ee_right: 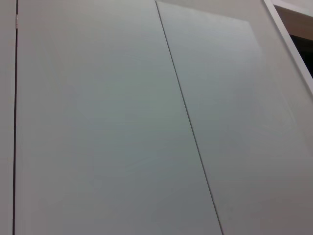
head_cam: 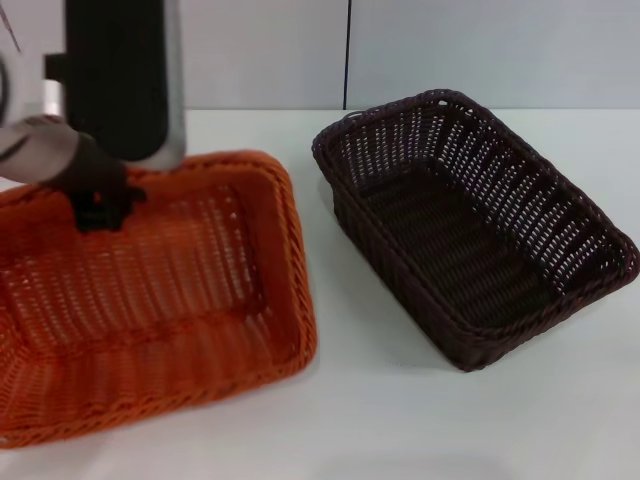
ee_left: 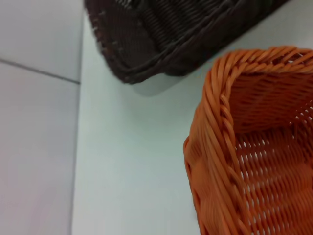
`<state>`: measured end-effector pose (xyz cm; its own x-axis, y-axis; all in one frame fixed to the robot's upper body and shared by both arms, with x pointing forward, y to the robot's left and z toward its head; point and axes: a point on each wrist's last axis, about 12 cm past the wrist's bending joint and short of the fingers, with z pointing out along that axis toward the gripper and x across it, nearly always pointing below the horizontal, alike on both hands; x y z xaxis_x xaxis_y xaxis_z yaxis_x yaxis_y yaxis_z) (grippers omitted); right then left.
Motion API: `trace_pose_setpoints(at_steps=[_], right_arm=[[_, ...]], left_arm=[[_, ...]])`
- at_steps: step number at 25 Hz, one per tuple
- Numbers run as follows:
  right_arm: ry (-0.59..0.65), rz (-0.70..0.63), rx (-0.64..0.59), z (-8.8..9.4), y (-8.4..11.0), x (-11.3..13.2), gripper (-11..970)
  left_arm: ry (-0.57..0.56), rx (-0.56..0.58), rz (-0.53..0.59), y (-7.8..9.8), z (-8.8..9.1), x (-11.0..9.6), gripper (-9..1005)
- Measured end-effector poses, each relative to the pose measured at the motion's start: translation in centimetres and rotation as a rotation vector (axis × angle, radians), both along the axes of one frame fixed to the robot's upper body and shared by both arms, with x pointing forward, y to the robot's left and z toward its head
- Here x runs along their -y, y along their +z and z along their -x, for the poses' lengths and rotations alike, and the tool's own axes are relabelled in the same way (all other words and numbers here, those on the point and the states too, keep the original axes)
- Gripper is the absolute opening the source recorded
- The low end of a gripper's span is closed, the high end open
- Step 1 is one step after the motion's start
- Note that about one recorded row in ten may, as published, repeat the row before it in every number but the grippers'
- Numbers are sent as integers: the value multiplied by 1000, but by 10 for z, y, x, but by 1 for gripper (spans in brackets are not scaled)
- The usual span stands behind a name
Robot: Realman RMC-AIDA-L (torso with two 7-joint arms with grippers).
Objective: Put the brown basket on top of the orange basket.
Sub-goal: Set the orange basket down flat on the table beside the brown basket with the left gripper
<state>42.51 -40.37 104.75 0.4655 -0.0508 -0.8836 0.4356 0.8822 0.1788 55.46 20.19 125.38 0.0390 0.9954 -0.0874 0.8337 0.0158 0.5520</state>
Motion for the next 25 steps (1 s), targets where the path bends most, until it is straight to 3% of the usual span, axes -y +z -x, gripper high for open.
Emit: trace_pose_setpoints(at_steps=[7, 25], right_arm=[[0, 0, 0, 0, 0, 0, 821], [-5, -17, -35, 5, -6, -1, 821]], left_arm=[[-60, -16, -17, -10, -8, 22, 130], [-83, -38, -1, -21, -22, 45, 129]])
